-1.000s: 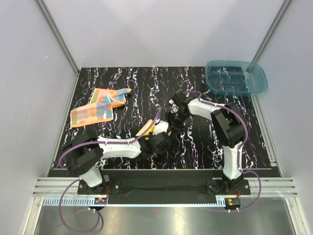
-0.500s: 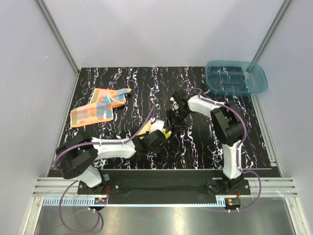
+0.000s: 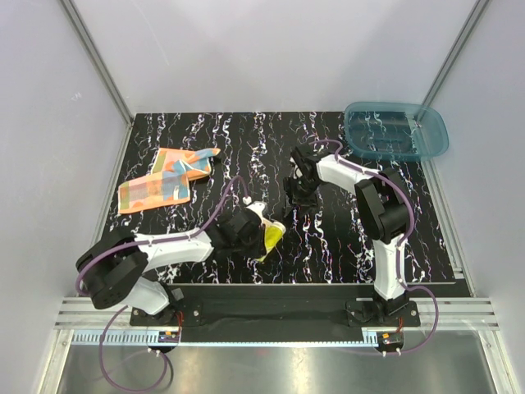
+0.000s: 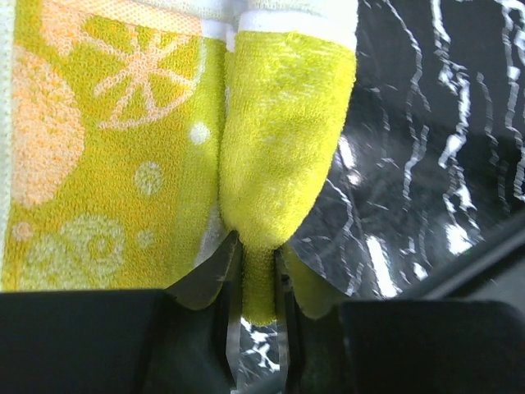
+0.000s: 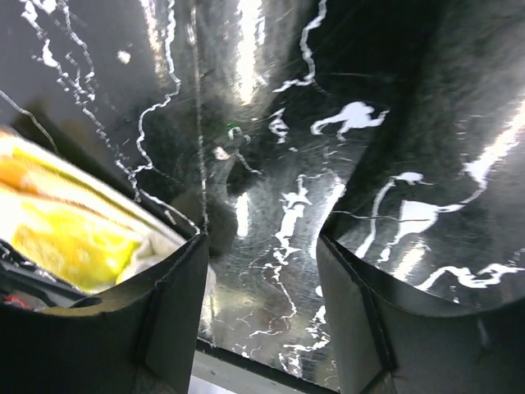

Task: Roll the towels
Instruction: Roll the towel

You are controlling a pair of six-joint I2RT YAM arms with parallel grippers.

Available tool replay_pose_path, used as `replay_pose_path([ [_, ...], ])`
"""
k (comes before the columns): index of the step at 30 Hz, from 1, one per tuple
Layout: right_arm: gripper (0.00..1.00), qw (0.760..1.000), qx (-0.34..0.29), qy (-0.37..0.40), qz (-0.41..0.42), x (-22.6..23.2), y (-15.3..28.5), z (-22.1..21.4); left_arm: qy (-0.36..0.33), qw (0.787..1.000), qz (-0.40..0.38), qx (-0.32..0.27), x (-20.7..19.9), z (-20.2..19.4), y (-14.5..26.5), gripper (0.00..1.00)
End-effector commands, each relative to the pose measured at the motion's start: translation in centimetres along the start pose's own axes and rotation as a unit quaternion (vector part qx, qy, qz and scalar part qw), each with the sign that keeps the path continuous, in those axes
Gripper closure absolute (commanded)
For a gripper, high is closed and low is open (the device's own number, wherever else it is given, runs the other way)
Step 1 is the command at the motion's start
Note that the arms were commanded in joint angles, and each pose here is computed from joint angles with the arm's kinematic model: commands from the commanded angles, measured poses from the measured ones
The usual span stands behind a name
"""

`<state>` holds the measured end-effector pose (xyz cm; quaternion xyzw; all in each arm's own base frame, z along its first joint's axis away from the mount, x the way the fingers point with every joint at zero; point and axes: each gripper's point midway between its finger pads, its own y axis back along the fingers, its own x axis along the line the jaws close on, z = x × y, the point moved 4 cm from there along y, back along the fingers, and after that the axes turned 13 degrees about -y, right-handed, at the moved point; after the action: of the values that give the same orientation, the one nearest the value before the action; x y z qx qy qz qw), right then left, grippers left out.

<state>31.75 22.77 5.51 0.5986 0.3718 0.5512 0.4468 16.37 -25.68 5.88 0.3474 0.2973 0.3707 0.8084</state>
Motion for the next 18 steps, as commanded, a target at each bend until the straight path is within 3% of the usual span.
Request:
replay_pose_path([
  [1,0.36,0.998,-0.039,0.014,-0.054,-2.0,-0.1,1.4,0.031,0.996,-0.08,0.023,-1.8,0.0,0.8,0.85],
  [8,0.34,0.998,-0.048,0.008,-0.035,-1.9,1.5,1.2,0.13,0.982,-0.133,0.017,-1.7,0.5,1.6,0.85],
  [13,0.34,0.999,-0.042,-0.011,0.031,-1.8,2.9,0.6,0.243,0.955,-0.17,0.024,-0.6,-0.6,1.8,0.84],
  [18,0.34,0.992,-0.035,0.003,0.121,0.0,4.4,-0.8,0.311,0.928,-0.202,0.021,0.3,-1.2,2.0,0.84],
])
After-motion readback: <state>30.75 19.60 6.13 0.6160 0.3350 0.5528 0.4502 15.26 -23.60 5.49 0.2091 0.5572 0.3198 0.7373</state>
